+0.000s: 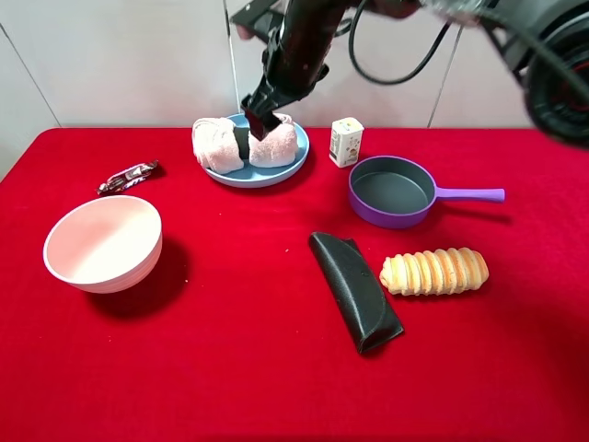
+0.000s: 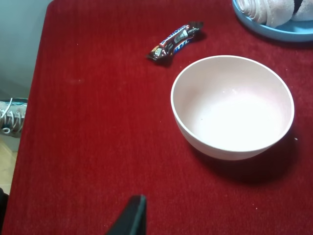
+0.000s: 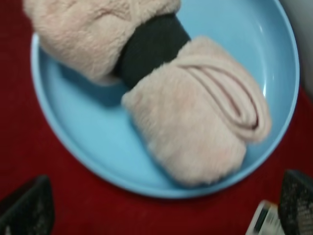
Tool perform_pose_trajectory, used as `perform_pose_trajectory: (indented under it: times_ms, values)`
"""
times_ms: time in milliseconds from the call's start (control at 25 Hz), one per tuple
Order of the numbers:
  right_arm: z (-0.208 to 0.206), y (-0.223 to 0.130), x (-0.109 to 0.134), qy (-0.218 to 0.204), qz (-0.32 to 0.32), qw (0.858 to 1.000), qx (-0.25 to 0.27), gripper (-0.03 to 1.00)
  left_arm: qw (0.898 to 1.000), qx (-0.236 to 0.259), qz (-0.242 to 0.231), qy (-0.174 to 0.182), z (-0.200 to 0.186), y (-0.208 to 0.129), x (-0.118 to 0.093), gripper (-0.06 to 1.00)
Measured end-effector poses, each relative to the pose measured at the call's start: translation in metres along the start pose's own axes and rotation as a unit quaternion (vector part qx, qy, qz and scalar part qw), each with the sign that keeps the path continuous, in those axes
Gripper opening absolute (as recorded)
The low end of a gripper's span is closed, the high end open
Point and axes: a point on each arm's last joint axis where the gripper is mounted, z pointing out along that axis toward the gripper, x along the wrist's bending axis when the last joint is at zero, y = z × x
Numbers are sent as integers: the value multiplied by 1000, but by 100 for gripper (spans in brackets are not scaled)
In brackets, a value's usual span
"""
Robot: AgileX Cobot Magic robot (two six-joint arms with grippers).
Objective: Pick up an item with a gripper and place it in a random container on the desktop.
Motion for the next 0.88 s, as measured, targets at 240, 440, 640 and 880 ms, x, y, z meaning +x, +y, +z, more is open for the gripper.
perform_pose_trajectory:
  times_ms: [240,440,640,880]
  values:
    - [-37,-5,9,2,42,998,49,69,1000,0,0,0,0,0,0,99]
    - [-62,-13,17,1,105,993,53,69,1000,0,0,0,0,0,0,99]
    - [-83,-36,24,1,144,987,74,69,1000,0,0,0,0,0,0,99]
    - [-109,-74,37,2,167,981,102,69,1000,0,0,0,0,0,0,99]
